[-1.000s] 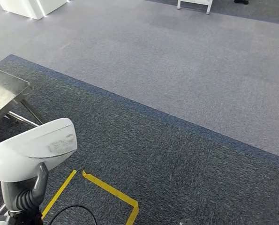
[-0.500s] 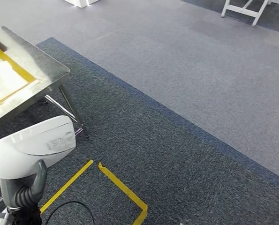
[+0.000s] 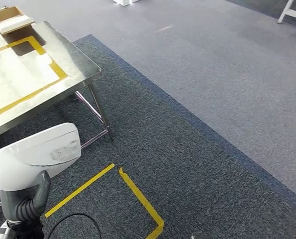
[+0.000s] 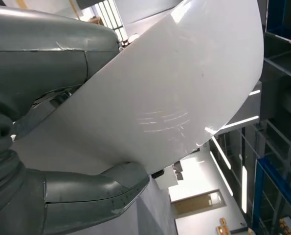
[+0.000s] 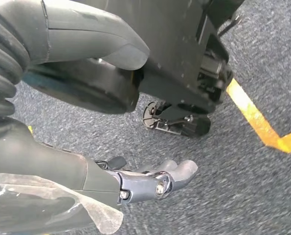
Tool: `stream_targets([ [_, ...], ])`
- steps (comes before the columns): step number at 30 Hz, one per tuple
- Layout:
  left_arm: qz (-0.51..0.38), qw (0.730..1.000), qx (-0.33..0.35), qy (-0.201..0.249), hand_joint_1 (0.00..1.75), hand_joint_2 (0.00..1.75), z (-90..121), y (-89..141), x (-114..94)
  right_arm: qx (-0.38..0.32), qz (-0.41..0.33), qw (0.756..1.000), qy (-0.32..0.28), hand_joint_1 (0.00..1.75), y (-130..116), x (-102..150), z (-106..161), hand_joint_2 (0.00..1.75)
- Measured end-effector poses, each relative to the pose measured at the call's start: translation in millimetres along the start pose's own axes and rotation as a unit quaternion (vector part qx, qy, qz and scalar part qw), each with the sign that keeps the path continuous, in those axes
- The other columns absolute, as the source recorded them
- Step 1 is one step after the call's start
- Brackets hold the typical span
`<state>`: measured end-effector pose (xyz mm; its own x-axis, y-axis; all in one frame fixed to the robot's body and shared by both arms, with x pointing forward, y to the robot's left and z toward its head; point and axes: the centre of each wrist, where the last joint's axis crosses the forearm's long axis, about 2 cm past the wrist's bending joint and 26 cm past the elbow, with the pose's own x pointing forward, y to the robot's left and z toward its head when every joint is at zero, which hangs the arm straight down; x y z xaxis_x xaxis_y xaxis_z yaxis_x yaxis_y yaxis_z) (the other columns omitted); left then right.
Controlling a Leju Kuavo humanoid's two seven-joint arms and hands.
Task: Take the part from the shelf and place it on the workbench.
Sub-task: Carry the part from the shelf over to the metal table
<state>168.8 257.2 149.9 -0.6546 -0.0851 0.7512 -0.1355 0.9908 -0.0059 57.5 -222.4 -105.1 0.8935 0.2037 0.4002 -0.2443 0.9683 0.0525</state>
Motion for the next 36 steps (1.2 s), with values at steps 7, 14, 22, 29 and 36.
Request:
stream_targets([
  [7, -0.012, 1.0, 0.001, 0.005, 1.75, 1.75, 1, 0, 0, -0.006, -0.005, 1.0, -0.003, 0.0, 8, -2, 1, 1.75],
  [14, -0.014, 1.0, 0.004, 0.005, 1.75, 1.75, 2, -1, 1, -0.003, -0.006, 1.0, 0.011, 0.0, 11, -11, 3, 1.75],
  [22, -0.004, 1.0, -0.004, -0.005, 1.75, 1.75, 3, -4, 3, 0.006, -0.001, 1.0, -0.002, 0.0, 15, -11, 4, 1.75],
  [29, 0.001, 1.0, 0.0, -0.01, 1.75, 1.75, 2, -4, 3, 0.007, -0.002, 1.0, 0.007, 0.0, 18, -12, 4, 1.75],
  [36, -0.001, 1.0, 0.009, -0.006, 1.75, 1.75, 2, -5, 4, 0.006, -0.001, 1.0, 0.007, 0.0, 19, -10, 4, 1.75],
])
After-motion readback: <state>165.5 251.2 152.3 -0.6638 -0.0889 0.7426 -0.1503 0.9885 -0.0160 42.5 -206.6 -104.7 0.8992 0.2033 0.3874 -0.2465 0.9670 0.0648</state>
